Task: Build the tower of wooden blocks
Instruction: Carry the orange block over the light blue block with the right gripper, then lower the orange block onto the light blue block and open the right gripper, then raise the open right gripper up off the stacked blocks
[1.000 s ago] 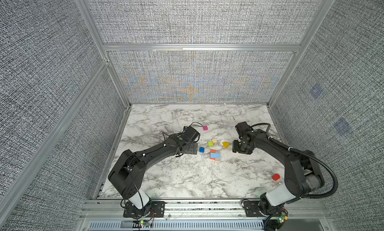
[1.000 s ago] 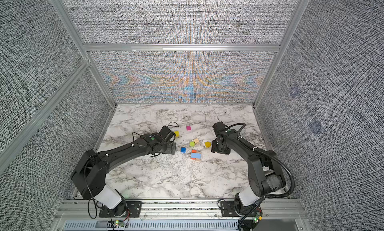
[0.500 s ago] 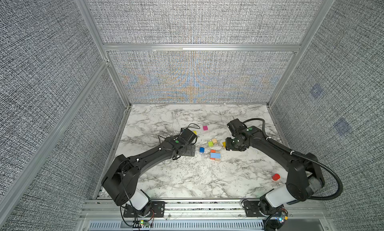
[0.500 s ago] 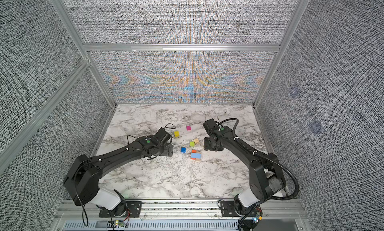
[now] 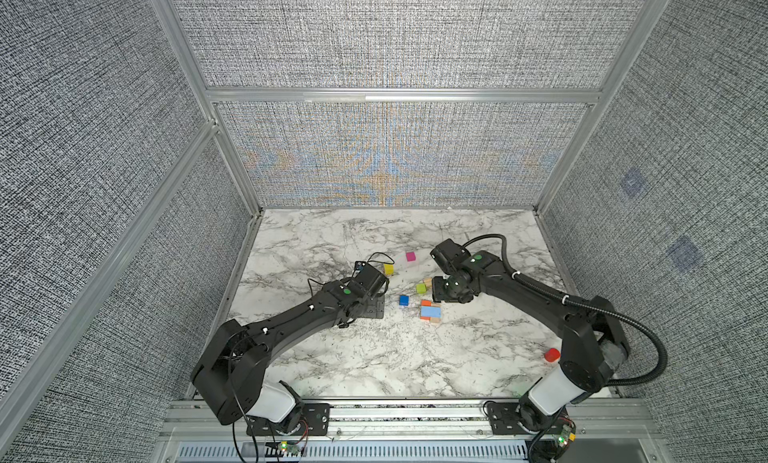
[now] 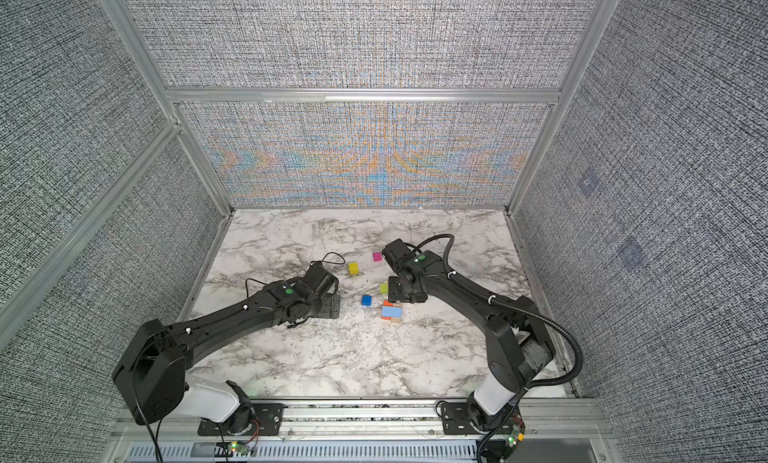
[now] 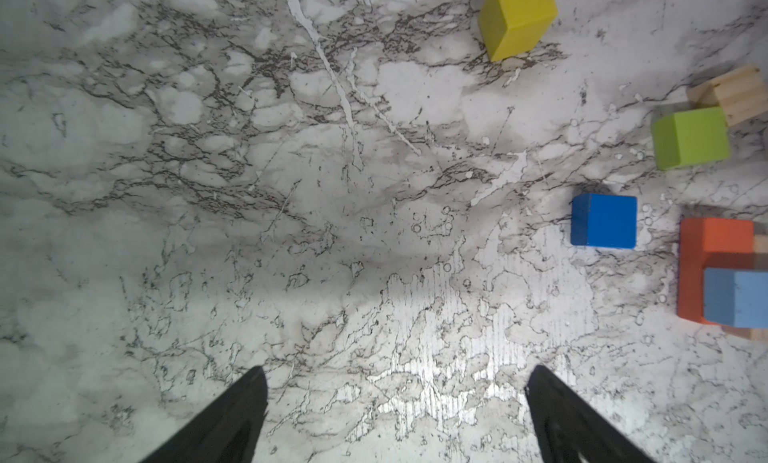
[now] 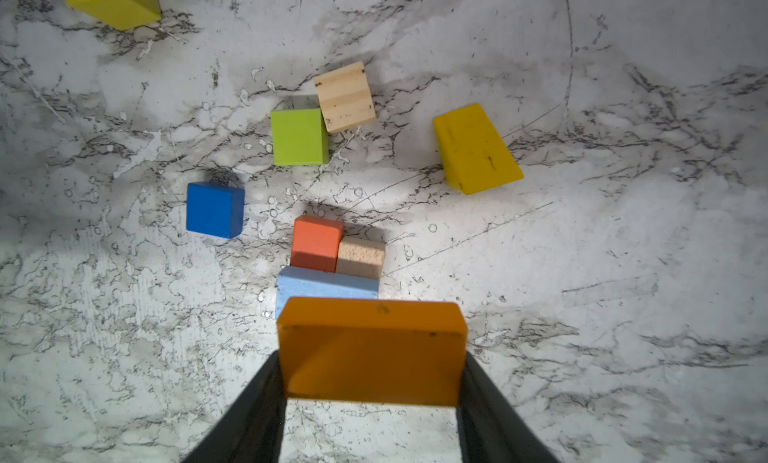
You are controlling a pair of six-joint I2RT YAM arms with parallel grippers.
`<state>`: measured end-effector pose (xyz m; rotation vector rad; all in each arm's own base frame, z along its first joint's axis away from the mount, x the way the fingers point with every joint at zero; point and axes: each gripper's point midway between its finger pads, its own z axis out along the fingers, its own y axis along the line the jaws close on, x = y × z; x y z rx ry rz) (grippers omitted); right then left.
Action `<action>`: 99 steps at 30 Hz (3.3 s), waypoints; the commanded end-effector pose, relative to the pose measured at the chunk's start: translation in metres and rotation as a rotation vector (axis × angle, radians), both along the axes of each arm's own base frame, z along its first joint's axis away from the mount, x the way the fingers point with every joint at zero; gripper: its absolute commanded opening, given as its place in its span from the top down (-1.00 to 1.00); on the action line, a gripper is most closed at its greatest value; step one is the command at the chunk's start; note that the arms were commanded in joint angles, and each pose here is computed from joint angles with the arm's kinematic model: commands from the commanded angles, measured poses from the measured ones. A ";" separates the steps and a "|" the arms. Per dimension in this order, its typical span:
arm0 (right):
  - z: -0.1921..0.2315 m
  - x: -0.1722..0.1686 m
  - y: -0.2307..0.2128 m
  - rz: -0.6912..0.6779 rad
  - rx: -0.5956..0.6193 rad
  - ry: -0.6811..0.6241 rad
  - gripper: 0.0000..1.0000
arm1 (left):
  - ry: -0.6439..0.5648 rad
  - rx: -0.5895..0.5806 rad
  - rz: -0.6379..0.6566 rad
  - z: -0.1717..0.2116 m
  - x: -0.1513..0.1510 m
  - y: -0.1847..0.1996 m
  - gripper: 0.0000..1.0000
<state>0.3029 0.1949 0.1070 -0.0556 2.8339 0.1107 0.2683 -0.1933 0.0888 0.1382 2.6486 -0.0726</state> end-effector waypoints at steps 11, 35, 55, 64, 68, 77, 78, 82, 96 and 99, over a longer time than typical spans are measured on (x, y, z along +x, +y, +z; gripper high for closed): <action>-0.021 0.005 0.012 -0.058 -0.001 0.029 -0.15 | -0.021 0.002 0.046 -0.004 -0.001 0.013 -0.97; -0.049 0.013 0.024 -0.082 -0.020 0.082 -0.16 | -0.039 0.024 0.104 -0.009 -0.001 0.036 -0.97; -0.061 0.007 0.024 -0.076 -0.029 0.099 -0.26 | -0.023 0.035 0.102 -0.016 -0.001 0.038 -0.97; -0.063 0.005 0.027 -0.068 -0.024 0.108 -0.31 | -0.028 0.028 0.104 -0.013 0.000 0.038 -0.97; -0.063 0.005 0.027 -0.064 -0.023 0.106 -0.36 | -0.027 0.028 0.105 -0.012 0.000 0.039 -0.97; -0.060 0.005 0.026 -0.051 -0.034 0.106 -0.50 | -0.036 0.023 0.106 -0.007 0.001 0.039 -0.97; -0.060 0.005 0.026 -0.049 -0.033 0.106 -0.52 | -0.034 0.025 0.106 -0.008 0.001 0.040 -0.97; -0.060 0.005 0.027 -0.038 -0.033 0.110 -0.54 | -0.034 0.024 0.108 -0.008 0.000 0.040 -0.97; -0.065 0.004 0.029 -0.013 -0.065 0.124 -0.54 | -0.031 0.021 0.111 -0.008 0.000 0.040 -0.97; -0.064 0.004 0.027 -0.013 -0.073 0.120 -0.53 | -0.029 0.021 0.110 -0.008 0.000 0.039 -0.97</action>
